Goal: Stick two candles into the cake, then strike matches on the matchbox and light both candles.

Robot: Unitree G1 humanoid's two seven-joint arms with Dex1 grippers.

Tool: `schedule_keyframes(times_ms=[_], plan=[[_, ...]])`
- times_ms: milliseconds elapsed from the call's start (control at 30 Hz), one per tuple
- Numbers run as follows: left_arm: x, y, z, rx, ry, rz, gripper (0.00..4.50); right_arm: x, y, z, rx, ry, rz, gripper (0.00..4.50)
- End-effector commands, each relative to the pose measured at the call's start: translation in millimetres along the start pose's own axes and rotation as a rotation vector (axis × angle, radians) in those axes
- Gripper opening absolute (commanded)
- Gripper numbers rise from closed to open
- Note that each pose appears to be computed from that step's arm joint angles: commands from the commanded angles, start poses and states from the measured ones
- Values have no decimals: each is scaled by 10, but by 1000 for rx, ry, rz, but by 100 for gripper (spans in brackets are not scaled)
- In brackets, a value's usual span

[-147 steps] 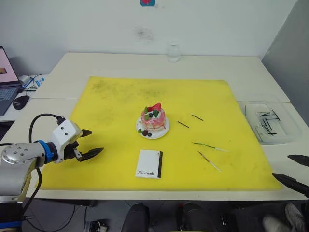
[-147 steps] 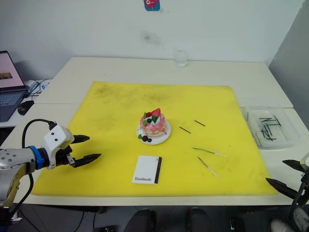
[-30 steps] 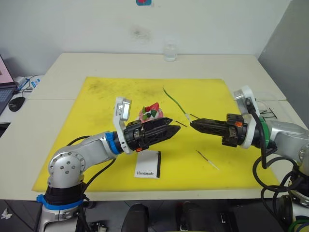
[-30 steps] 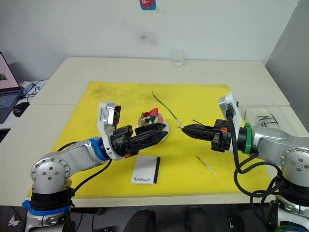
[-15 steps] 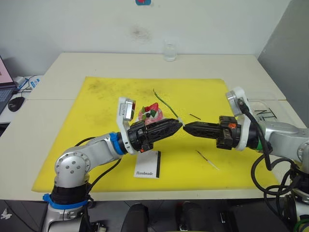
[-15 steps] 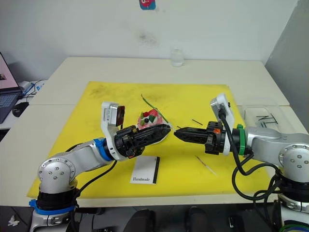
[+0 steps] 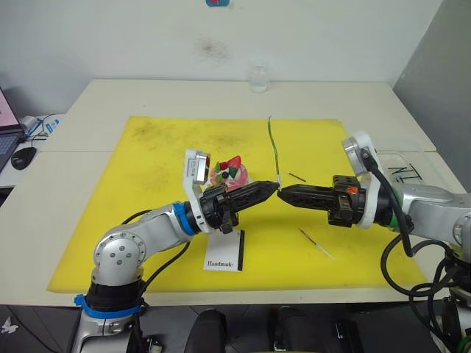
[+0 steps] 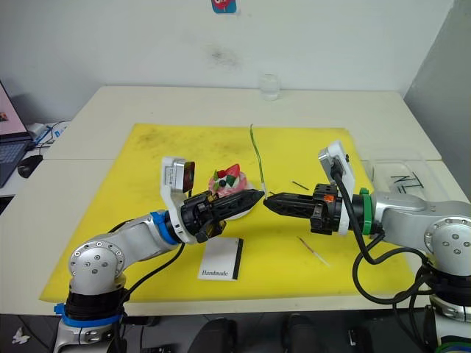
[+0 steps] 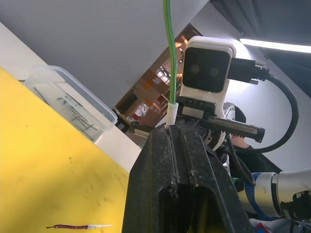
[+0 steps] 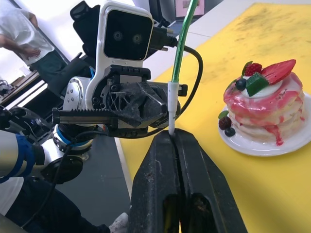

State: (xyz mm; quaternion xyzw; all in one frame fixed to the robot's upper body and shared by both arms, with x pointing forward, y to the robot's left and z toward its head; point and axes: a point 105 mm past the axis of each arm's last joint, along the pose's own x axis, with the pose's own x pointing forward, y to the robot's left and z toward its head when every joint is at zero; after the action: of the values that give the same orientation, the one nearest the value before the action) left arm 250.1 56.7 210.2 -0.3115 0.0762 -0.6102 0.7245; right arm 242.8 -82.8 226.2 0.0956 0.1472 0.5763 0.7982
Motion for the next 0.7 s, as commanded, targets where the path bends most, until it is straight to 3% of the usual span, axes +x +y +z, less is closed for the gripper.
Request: schedule_keyframes(times_ms=[33, 133, 167, 267, 433, 700], plan=[[-60, 6, 76, 0, -37, 13, 2, -18, 61, 88, -26, -32, 24, 0], [-150, 127, 119, 1, -46, 88, 2, -30, 50, 94, -29, -34, 17, 0], [-182, 171, 134, 6, -48, 114, 53, -35, 46, 97, -30, -35, 15, 0], [-257, 160, 159, -14, -37, 103, 132, -44, 37, 100, -35, -33, 9, 0], [-151, -110, 144, -94, 9, -60, 284, -34, 42, 63, -60, 3, 14, 0], [-33, -152, 52, -68, 69, -76, 284, -25, 73, 3, -92, 46, 37, 0]])
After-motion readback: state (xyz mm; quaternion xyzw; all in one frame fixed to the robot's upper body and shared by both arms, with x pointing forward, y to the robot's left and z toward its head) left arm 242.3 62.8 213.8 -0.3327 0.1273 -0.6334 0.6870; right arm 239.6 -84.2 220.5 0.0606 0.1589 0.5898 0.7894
